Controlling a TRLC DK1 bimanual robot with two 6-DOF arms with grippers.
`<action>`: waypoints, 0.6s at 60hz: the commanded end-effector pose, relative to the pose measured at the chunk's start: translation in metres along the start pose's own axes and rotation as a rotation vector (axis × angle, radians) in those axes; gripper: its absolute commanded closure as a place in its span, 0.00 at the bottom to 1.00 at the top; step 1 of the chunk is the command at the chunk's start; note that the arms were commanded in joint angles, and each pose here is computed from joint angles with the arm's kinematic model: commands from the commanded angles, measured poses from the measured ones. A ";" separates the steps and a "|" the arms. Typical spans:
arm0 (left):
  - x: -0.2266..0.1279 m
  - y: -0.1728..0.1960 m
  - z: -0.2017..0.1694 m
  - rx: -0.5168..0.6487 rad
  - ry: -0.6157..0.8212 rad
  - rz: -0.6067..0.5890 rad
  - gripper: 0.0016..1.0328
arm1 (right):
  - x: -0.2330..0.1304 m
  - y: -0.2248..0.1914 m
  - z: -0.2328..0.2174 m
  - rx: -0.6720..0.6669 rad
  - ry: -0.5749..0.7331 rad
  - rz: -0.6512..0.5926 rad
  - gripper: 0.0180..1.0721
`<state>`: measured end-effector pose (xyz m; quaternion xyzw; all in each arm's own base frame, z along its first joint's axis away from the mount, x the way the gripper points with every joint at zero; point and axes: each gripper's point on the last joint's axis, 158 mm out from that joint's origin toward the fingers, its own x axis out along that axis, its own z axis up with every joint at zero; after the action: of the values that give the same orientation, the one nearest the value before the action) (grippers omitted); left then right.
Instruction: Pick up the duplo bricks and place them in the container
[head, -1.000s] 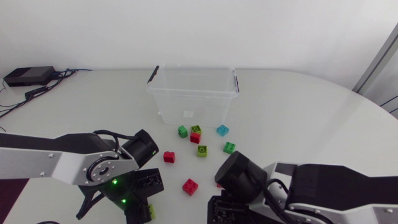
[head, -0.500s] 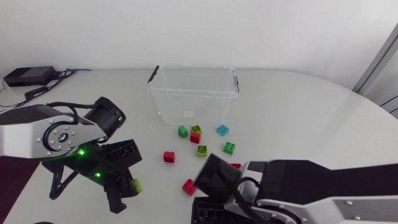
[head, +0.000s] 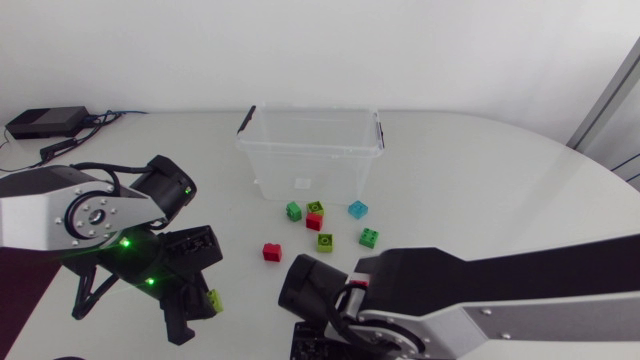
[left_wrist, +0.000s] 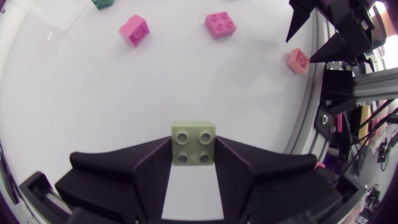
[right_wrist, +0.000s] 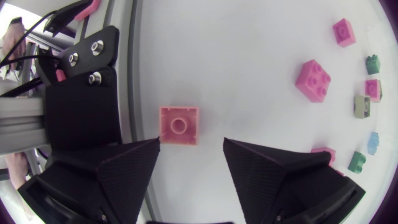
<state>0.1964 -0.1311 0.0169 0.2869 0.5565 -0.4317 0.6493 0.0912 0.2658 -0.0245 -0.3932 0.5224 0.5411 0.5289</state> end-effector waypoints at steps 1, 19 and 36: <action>-0.007 0.003 0.005 0.024 -0.020 0.004 0.67 | 0.003 0.001 0.000 0.016 0.037 0.004 0.35; -0.007 0.007 0.003 0.020 -0.025 -0.003 0.67 | 0.017 0.006 0.006 0.005 0.092 0.025 0.58; -0.022 0.022 0.019 0.015 -0.078 0.032 0.67 | 0.011 0.002 -0.001 0.037 0.047 0.018 0.66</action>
<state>0.2080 -0.1250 0.0233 0.2814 0.5489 -0.4281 0.6605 0.0873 0.2761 -0.0355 -0.4016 0.5417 0.5361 0.5078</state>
